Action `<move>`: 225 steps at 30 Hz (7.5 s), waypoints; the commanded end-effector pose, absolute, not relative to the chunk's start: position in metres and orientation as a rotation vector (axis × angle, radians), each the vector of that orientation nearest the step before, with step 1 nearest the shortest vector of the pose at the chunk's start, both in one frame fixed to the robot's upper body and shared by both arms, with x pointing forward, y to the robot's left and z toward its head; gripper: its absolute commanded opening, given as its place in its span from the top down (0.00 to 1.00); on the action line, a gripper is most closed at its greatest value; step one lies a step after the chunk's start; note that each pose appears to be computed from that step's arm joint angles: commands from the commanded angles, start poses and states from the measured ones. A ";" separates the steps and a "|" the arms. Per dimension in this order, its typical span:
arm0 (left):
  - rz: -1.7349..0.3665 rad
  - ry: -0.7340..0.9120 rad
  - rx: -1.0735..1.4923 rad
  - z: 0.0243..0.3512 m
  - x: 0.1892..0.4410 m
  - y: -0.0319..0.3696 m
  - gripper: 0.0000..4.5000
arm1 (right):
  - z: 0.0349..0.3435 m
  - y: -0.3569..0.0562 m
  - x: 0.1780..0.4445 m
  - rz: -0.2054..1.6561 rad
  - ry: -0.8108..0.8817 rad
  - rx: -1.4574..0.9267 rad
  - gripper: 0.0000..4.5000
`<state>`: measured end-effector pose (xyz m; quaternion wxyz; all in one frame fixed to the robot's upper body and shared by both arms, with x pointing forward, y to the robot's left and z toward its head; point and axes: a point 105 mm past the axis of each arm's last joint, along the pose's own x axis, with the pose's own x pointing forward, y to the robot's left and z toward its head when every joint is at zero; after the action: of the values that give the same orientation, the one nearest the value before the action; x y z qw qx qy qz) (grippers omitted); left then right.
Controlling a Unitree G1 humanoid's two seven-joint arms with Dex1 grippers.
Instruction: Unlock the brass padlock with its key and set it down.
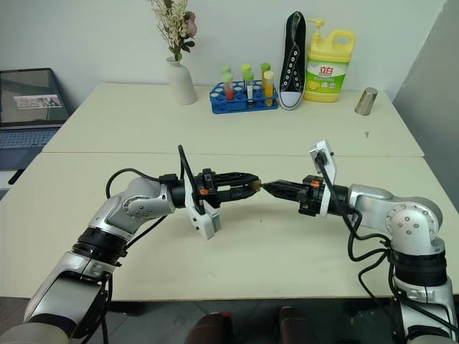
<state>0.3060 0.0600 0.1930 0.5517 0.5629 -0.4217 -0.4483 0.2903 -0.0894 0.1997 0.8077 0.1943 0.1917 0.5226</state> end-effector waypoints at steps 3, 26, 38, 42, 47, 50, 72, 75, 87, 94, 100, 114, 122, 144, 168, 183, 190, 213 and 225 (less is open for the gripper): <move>-1.069 -1.062 1.356 0.197 0.299 0.056 0.79 | 0.224 -0.083 0.284 1.175 0.441 0.610 1.00; -1.057 -1.034 1.336 0.195 0.303 0.059 0.79 | 0.220 -0.090 0.278 1.120 0.368 0.352 0.46; -1.062 -1.044 1.329 0.196 0.303 0.056 0.79 | 0.204 -0.075 0.283 1.148 0.241 0.139 0.00; -1.062 -1.044 1.325 0.196 0.303 0.056 0.79 | 0.203 -0.070 0.288 1.147 0.225 0.141 0.00; -1.063 -1.044 1.326 0.196 0.303 0.055 0.79 | 0.203 -0.069 0.289 1.158 0.217 0.162 0.08; -1.062 -1.040 1.326 0.195 0.303 0.056 0.79 | 0.202 -0.069 0.290 1.161 0.221 0.169 0.29; -1.123 -1.006 1.271 0.186 0.296 0.057 0.79 | 0.204 -0.066 0.284 1.205 0.224 0.180 0.97; -1.122 -0.994 1.203 0.190 0.295 0.060 0.62 | 0.205 -0.066 0.283 1.216 0.222 0.183 0.97; -1.228 -0.765 0.965 0.189 0.292 0.070 0.00 | 0.201 -0.080 0.289 1.169 0.222 0.123 0.97; -1.312 -0.412 0.474 0.213 0.293 0.070 0.04 | 0.198 -0.087 0.293 1.140 0.214 0.073 0.97; -1.277 -0.204 0.109 0.236 0.317 0.079 0.40 | 0.198 -0.084 0.286 1.174 0.182 0.010 0.97; -1.302 -0.094 0.194 0.193 0.322 0.068 1.00 | 0.205 -0.079 0.280 1.203 0.143 0.029 0.97; -1.330 -0.071 0.190 0.186 0.317 0.068 1.00 | 0.204 -0.079 0.280 1.204 0.145 0.027 0.97; -1.388 -0.058 0.161 0.188 0.299 0.070 1.00 | 0.197 -0.079 0.281 1.204 0.167 0.021 0.97; -1.403 -0.069 0.058 0.208 0.290 0.066 1.00 | 0.192 -0.078 0.280 1.212 0.191 0.011 0.97; -1.401 -0.056 0.059 0.211 0.288 0.065 1.00 | 0.189 -0.078 0.279 1.215 0.194 0.000 0.97; -1.363 -0.155 0.516 0.196 0.282 0.088 1.00 | 0.183 -0.085 0.280 1.173 0.268 0.060 0.97; -1.443 -0.201 1.032 0.146 0.271 0.121 0.00 | 0.111 -0.068 0.281 1.014 0.757 0.380 0.97; -1.452 -0.206 1.024 0.140 0.265 0.117 0.00 | 0.091 -0.070 0.295 0.912 0.843 0.386 0.80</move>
<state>0.2690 0.1211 0.1338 0.6339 0.4368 -0.0699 -0.6344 0.2915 -0.0682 0.0818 0.7887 0.1861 0.4083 0.4202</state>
